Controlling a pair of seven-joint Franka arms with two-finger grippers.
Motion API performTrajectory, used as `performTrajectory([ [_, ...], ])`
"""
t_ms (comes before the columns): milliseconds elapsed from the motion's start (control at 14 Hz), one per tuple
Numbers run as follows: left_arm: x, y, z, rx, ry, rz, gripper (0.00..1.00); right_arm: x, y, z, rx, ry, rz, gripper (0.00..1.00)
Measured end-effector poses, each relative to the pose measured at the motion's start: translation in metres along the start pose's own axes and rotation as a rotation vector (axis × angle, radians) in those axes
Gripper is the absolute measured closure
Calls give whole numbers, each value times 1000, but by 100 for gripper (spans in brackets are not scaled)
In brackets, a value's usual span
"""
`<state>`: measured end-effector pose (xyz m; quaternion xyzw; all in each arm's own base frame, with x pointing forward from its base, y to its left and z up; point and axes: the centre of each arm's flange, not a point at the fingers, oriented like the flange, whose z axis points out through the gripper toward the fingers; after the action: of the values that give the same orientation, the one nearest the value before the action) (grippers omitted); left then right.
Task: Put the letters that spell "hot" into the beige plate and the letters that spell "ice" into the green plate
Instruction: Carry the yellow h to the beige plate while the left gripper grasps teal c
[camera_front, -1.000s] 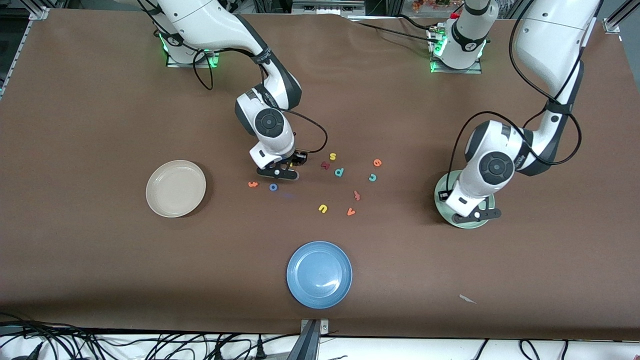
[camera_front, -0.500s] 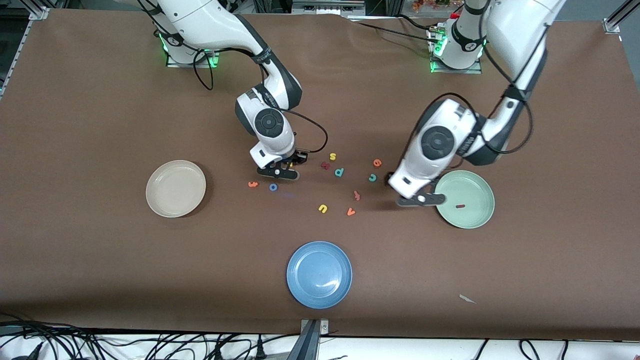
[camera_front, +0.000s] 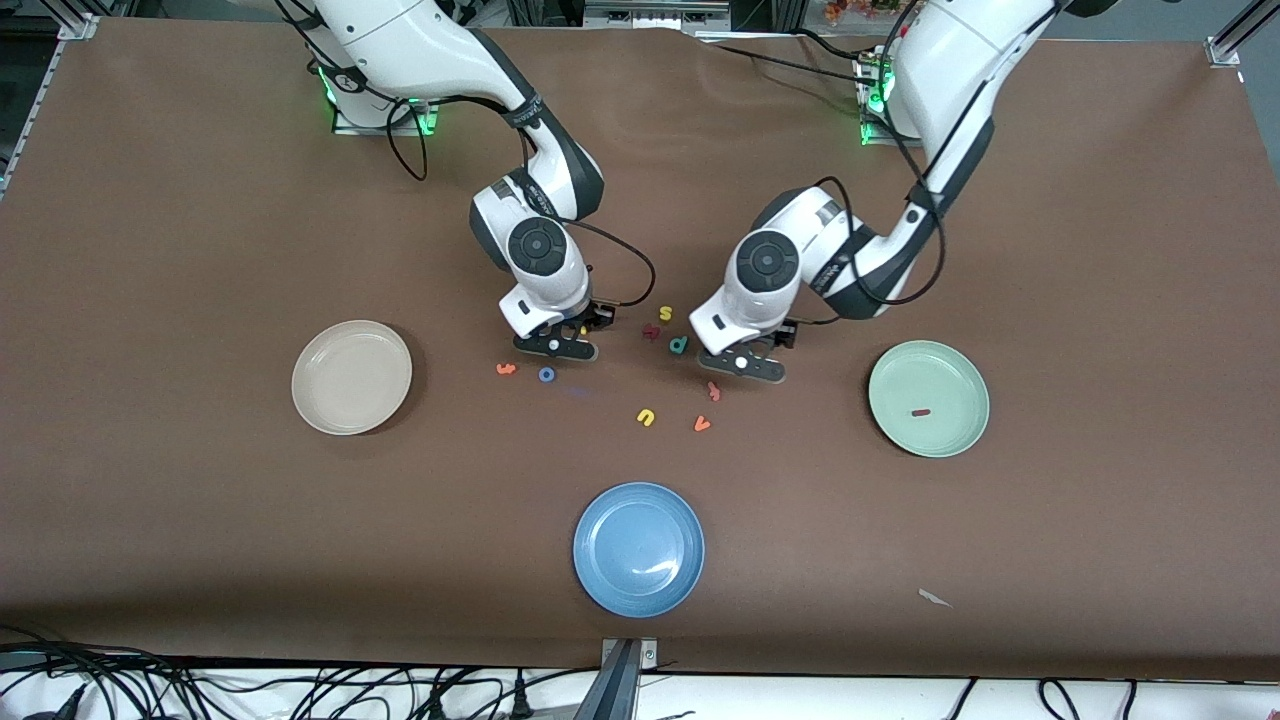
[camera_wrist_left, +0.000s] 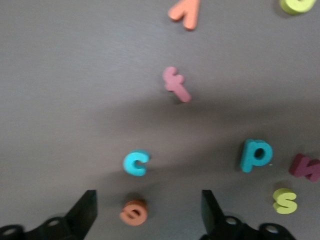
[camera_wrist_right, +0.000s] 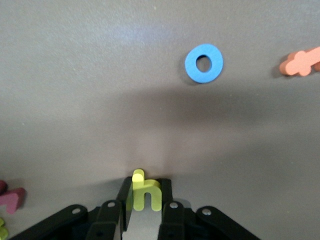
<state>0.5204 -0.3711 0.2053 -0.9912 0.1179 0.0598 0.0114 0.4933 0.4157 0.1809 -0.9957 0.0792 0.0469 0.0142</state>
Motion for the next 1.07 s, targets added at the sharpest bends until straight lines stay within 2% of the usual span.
performTrajectory([
  [71,1,3,7,-14,10,9,26,4,0,-6,-1,-2,6,74],
  [143,3,4,14,-25,16,12,30,10,1,-15,-3,-7,12,74],
  [286,5,3,25,-31,26,21,30,22,0,-37,-9,-19,20,74],
  [500,7,-1,27,-2,45,52,30,43,16,-68,-24,-11,-2,74],
  [1000,7,-8,31,31,51,75,32,118,127,-100,-106,14,-172,74],
  [1071,7,-9,32,31,49,73,41,125,144,-100,-118,12,-193,74],
])
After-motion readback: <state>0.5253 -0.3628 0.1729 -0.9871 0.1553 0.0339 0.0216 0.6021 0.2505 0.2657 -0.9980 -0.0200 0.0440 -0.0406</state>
